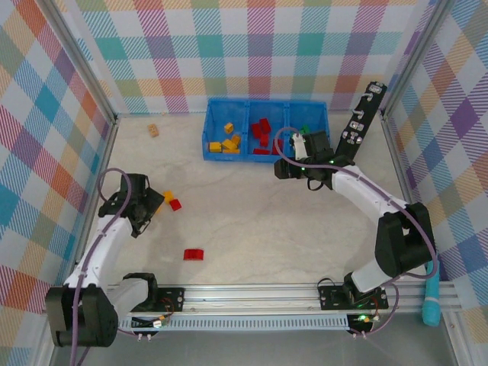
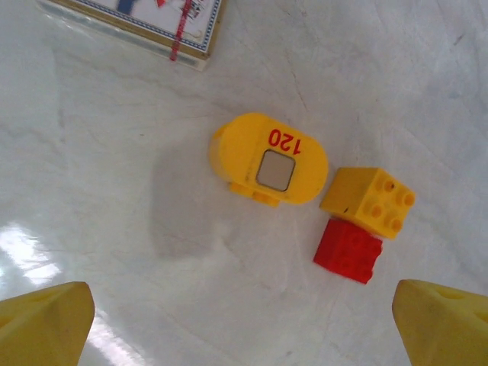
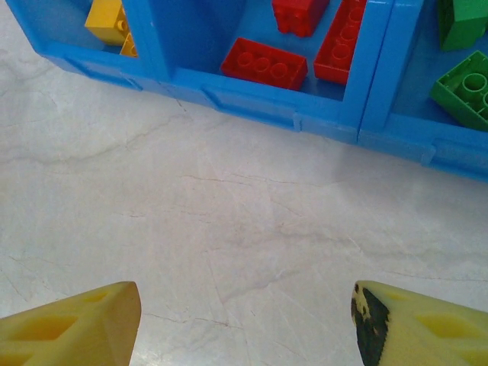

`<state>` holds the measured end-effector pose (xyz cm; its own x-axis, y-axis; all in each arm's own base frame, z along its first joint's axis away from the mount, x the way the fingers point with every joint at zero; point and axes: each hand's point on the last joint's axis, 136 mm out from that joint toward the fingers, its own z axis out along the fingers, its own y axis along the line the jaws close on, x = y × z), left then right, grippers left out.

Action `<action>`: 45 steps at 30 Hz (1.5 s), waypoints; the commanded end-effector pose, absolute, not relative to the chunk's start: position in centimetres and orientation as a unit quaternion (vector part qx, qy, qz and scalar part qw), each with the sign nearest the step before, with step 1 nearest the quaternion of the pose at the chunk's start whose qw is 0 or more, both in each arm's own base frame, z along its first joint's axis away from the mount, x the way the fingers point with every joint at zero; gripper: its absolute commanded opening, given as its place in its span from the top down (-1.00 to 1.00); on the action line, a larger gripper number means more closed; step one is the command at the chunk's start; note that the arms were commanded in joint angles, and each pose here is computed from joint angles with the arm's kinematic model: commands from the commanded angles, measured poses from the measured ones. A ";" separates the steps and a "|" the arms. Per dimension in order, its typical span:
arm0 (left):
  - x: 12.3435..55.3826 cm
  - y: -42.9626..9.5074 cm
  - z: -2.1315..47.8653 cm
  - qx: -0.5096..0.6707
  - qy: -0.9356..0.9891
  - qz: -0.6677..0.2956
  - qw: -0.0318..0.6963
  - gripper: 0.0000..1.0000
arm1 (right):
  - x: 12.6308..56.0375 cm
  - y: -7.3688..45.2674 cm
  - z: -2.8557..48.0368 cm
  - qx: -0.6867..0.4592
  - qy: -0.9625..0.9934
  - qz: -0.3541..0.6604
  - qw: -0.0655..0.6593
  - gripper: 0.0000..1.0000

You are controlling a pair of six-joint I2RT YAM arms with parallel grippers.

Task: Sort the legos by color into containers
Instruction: Pick up the lego from the middle-left of the table.

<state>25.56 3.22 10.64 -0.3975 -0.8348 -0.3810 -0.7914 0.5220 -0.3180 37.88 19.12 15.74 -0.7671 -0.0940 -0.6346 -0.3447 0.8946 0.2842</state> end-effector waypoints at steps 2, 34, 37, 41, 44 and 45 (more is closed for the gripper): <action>29.3 3.0 10.1 -0.556 0.781 -0.108 0.266 -1.00 | 38.9 19.6 16.8 -0.123 0.913 0.198 0.335 -0.48; 32.6 5.3 2.2 -0.644 0.743 -0.089 0.159 -0.49 | 41.6 19.7 15.0 -0.127 0.931 0.155 0.306 -0.50; 32.9 5.4 1.9 -0.642 0.746 -0.089 0.156 -0.31 | 41.7 19.5 15.0 -0.126 0.931 0.149 0.307 -0.50; 33.0 5.2 1.9 -0.628 0.759 -0.087 0.146 -0.01 | 42.0 19.4 15.2 -0.129 0.931 0.141 0.312 -0.50; 32.9 5.2 2.4 -0.619 0.767 -0.086 0.147 0.14 | 42.3 19.3 15.2 -0.134 0.930 0.134 0.314 -0.50; 33.1 5.1 2.9 -0.613 0.770 -0.090 0.150 0.19 | 42.4 19.3 15.3 -0.137 0.930 0.132 0.315 -0.50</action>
<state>31.51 5.04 2.71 -0.1765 -0.9759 -0.1283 -0.9390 0.2060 -0.2753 41.90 19.13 14.77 -0.7786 -0.1402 -0.6116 -0.3172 0.9289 0.1909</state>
